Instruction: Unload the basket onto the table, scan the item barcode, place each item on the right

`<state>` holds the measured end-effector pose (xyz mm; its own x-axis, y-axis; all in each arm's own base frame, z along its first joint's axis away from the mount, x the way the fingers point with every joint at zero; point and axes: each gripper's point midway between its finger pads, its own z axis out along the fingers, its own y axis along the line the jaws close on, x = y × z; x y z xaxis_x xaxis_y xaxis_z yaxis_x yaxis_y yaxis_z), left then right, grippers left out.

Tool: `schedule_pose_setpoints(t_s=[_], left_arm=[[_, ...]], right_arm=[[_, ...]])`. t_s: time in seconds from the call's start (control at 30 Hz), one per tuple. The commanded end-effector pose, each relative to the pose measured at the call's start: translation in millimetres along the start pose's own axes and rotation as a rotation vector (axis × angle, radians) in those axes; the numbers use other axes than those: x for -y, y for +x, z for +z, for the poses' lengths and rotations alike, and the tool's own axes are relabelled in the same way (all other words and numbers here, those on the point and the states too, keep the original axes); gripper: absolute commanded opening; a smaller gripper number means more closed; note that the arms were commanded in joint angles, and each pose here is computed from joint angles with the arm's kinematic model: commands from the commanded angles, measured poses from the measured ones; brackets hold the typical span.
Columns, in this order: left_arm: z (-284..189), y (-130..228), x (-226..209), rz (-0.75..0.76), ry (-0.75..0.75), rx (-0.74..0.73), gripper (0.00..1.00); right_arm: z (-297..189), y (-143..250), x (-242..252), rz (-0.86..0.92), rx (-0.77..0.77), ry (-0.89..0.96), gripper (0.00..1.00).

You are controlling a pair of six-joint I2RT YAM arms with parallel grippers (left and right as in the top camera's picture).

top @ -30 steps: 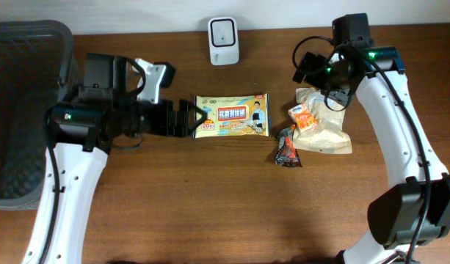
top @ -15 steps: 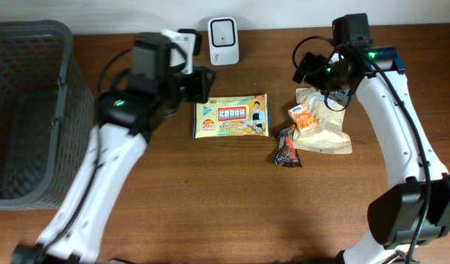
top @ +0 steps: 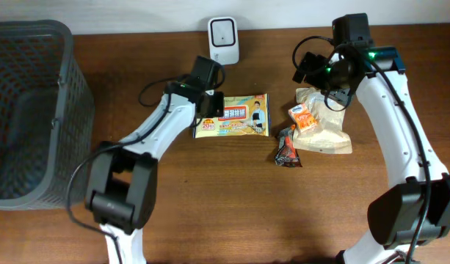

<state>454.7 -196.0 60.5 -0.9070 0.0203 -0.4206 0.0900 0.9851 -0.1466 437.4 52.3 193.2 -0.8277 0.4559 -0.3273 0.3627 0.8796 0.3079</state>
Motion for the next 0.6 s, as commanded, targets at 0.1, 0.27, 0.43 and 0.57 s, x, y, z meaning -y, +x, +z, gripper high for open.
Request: schedule_pose_setpoints(t_s=[0.1,0.27,0.43,0.57], left_arm=[[51,13,-7,-0.027,-0.031,-0.036,0.00],[47,8,-18,-0.038,-0.065,-0.026,0.00],[-12,-31,-21,-0.070,-0.039,0.076,0.00],[-70,-51,-31,-0.099,-0.029,0.155,0.00]], right_arm=[[-4,-2,1,0.006,0.011,0.005,0.98],[-4,-2,1,0.006,0.011,0.005,0.99],[-4,-2,1,0.006,0.011,0.005,0.99],[-4,-2,1,0.006,0.011,0.005,0.99]])
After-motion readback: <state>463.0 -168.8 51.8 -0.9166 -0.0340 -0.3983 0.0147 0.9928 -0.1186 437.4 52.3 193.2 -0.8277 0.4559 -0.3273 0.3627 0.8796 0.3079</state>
